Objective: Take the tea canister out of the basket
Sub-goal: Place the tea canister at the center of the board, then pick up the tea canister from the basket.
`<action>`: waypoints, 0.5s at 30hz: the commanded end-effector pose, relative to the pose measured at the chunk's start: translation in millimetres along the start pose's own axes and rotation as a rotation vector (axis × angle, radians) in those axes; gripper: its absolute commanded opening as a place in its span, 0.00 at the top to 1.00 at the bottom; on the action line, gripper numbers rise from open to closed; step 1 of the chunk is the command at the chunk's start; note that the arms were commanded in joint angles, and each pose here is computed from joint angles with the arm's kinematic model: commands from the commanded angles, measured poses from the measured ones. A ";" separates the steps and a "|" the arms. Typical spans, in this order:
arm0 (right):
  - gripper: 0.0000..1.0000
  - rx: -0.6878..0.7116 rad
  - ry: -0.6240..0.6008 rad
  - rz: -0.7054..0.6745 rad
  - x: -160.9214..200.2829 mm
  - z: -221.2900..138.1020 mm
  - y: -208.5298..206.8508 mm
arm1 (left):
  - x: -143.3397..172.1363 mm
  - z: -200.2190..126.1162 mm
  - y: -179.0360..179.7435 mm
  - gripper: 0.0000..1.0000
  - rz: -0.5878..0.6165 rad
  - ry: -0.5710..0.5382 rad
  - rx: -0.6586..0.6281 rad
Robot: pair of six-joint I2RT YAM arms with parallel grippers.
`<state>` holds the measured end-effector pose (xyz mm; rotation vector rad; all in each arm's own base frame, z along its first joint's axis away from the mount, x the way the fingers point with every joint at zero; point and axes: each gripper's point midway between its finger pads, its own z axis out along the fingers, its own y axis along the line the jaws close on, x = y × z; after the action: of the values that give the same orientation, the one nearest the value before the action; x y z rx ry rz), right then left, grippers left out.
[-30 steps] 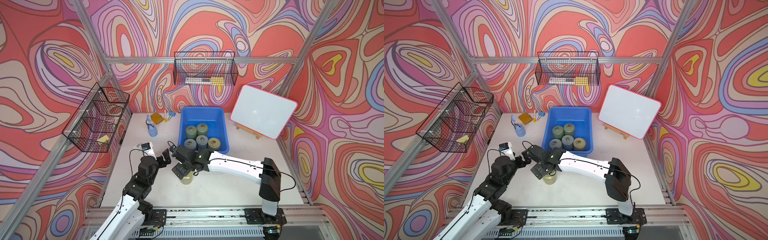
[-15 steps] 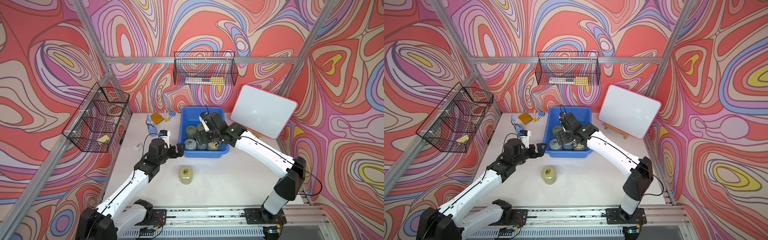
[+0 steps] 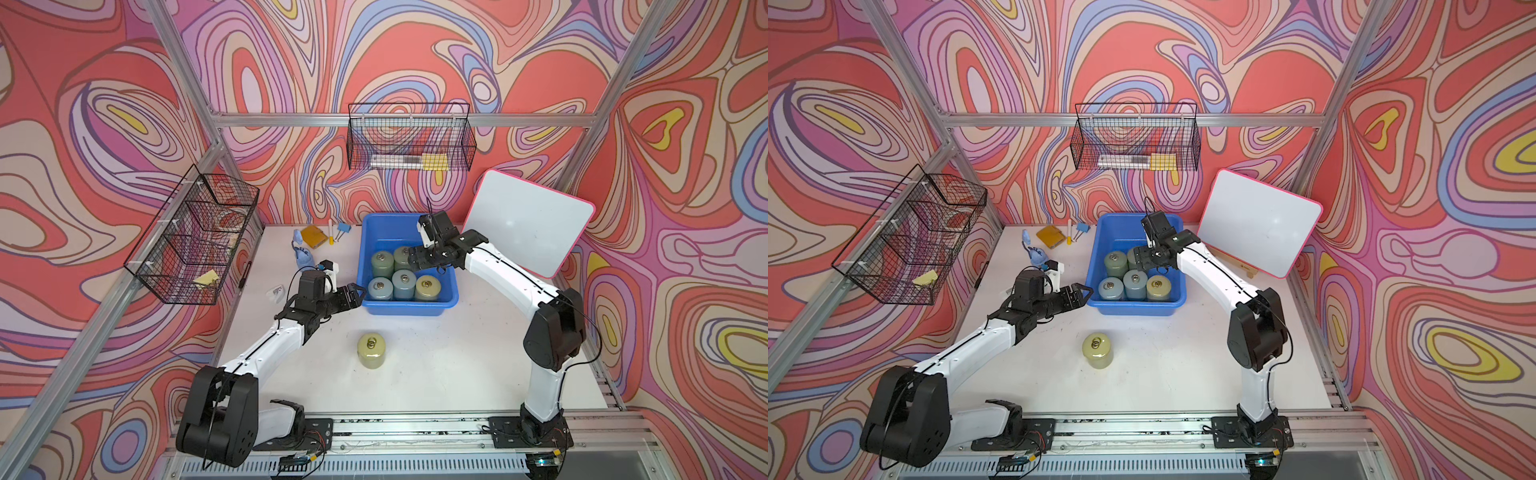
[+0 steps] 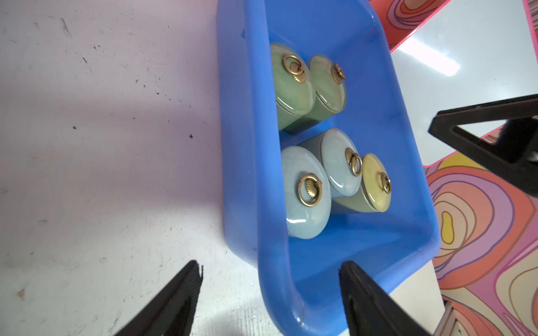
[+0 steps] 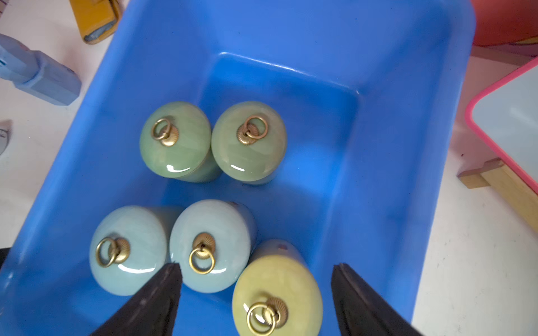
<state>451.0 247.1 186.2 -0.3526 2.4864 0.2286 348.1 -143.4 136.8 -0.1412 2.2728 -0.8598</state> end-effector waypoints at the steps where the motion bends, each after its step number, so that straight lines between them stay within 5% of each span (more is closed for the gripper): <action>1: 0.17 -0.033 -0.018 0.006 -15.4 12.3 4.3 | -7.6 2.5 -13.2 0.25 0.003 -0.009 0.080; 15: 0.09 -0.036 0.029 -0.209 -21.3 59.5 5.2 | 0.1 9.2 -6.5 0.43 -0.002 0.014 0.074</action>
<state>495.0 267.9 151.4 -0.5441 2.4761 0.1899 352.1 -151.6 138.8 -0.1140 2.2513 -0.9285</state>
